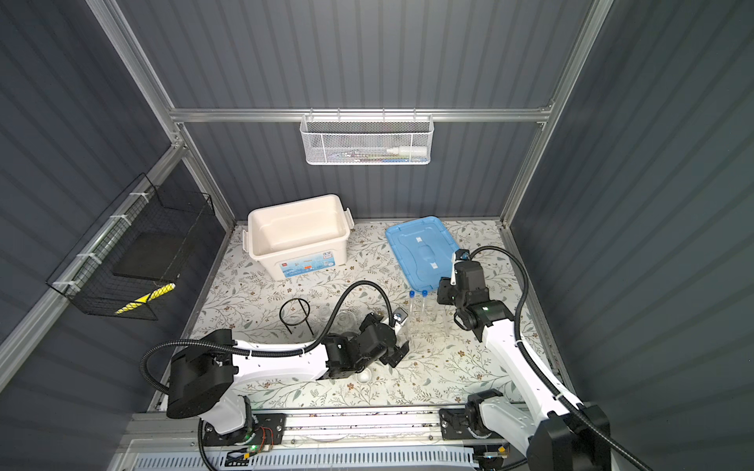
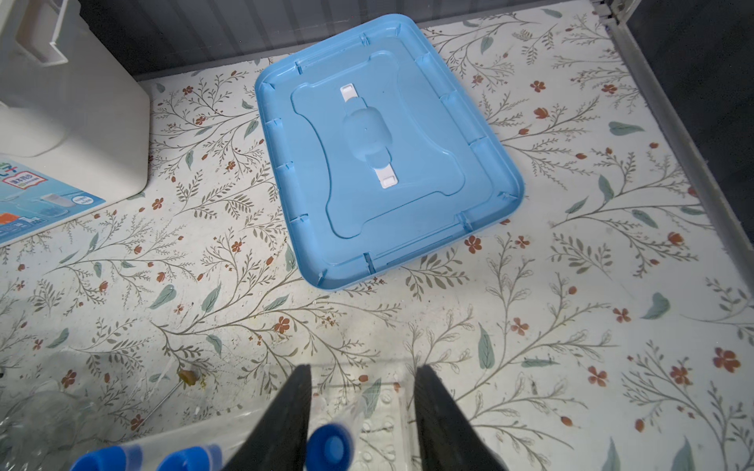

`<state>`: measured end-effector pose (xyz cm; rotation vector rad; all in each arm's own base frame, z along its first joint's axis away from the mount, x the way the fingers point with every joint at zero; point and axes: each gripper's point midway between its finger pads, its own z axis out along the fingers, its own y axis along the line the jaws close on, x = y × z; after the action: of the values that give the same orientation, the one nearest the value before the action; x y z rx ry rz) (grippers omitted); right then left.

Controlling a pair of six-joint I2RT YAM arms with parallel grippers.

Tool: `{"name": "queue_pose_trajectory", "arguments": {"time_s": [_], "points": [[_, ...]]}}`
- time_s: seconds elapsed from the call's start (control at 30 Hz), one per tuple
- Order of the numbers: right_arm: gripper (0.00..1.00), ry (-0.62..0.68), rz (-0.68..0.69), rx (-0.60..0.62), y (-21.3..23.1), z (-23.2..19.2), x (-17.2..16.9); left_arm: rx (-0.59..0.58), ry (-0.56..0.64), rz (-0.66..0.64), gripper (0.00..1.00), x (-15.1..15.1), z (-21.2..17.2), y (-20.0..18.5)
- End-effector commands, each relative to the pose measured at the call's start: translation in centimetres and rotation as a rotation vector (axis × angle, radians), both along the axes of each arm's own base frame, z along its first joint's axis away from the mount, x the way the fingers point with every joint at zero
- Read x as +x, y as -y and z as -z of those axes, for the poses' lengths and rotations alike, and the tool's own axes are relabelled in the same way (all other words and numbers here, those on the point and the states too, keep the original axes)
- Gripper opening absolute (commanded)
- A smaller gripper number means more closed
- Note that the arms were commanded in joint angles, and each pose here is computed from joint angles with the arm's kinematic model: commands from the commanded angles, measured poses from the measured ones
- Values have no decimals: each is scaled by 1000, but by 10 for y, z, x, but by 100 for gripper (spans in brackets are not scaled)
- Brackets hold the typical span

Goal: Organize the chemistry lab equipment
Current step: 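Lower the tube toward a rack hole with the right gripper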

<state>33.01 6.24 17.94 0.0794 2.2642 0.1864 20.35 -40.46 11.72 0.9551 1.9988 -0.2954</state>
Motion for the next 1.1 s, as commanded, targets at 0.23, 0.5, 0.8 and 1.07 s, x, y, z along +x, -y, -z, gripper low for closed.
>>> {"name": "queue_pose_trajectory", "arguments": {"time_s": [0.23,0.5,0.8,1.07], "points": [[42,-65,-72,117,-22,2,-2,-1,-16,-21,100,2,4,-1],[39,-76,-73,155,-26,0,-7,-3,-17,-22,100,2,6,-1],[38,-87,-67,173,-27,1,-9,-2,-20,-20,100,1,8,-2],[37,-89,-62,172,-26,3,-9,0,-20,-23,100,1,10,-3]]}}
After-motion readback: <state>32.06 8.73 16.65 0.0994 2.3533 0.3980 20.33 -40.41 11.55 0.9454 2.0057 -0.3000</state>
